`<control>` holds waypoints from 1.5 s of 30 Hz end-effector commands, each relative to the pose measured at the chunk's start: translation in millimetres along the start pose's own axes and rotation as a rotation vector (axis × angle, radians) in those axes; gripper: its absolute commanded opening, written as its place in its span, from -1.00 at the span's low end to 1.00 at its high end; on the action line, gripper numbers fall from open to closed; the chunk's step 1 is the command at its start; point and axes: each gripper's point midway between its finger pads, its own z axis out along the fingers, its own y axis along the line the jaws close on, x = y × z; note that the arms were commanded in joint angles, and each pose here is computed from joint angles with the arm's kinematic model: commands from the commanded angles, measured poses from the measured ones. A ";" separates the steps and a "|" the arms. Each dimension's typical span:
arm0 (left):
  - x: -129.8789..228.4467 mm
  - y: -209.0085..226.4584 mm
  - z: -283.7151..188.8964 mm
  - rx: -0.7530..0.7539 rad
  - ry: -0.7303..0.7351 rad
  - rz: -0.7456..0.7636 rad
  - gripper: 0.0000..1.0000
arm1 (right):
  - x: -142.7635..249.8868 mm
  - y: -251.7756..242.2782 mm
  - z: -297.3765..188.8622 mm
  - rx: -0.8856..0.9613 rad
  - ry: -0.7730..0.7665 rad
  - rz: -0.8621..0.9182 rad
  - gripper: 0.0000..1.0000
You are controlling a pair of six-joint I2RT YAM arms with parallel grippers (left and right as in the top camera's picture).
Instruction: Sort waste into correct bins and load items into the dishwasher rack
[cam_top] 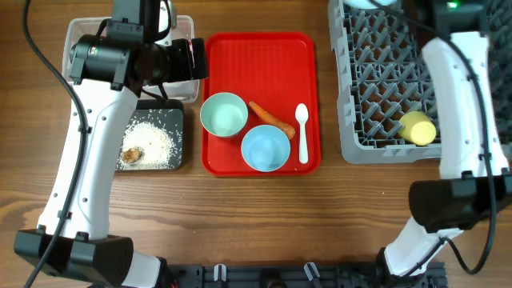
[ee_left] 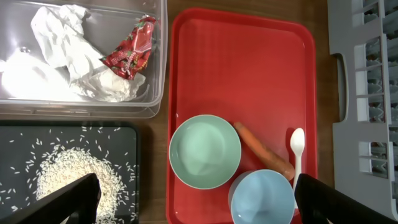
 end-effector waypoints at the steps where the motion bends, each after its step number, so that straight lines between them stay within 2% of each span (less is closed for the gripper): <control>1: 0.0 0.8 3.1 -0.007 0.004 -0.009 1.00 | -1.6 -71.6 1.5 0.261 0.031 -0.179 -0.91; 4: 0.0 0.8 3.1 -0.007 0.004 -0.009 1.00 | 3.8 -105.7 7.6 0.316 0.070 -0.225 -0.92; 10: -0.2 0.8 3.1 -0.007 0.003 -0.009 1.00 | 20.1 -168.1 18.2 0.414 0.137 -0.187 -0.91; 13: -2.1 0.8 3.1 -0.006 -0.005 -0.009 1.00 | 35.7 -184.6 30.4 0.405 0.196 -0.226 -0.92; 18: -10.5 7.6 2.7 -0.049 -0.043 -0.008 0.99 | 62.1 -189.7 59.8 0.361 0.289 -0.364 -0.92; 26: -12.6 10.4 2.4 -0.065 -0.053 -0.008 1.00 | 97.6 -182.5 101.0 0.347 0.372 -0.412 -0.91; 35: -13.0 10.3 2.4 -0.065 -0.055 -0.008 0.99 | 113.1 -180.0 128.1 0.379 0.384 -0.415 -0.91; 36: -13.9 10.1 2.4 -0.064 -0.059 -0.007 1.00 | 113.9 -175.9 129.1 0.360 0.383 -0.416 -0.73; 37: -15.3 9.7 2.3 -0.063 -0.064 -0.007 1.00 | 113.9 -167.9 132.0 0.316 0.371 -0.411 -0.30; 39: -17.2 9.1 2.2 -0.060 -0.072 -0.007 0.99 | 114.3 -159.6 134.9 0.268 0.360 -0.407 -0.10; 40: -18.0 8.8 2.2 -0.059 -0.075 -0.007 1.00 | 116.2 -151.9 136.9 0.221 0.356 -0.403 0.13; 41: -18.2 8.8 2.2 -0.059 -0.076 -0.007 1.00 | 119.6 -140.8 138.8 0.153 0.354 -0.398 0.54; 43: -18.6 8.7 2.2 -0.058 -0.078 -0.007 0.99 | 121.2 -129.2 140.4 0.086 0.345 -0.387 0.99; 45: -18.9 8.4 2.1 -0.058 -0.079 -0.006 0.99 | 119.5 -122.6 139.8 0.061 0.330 -0.308 1.00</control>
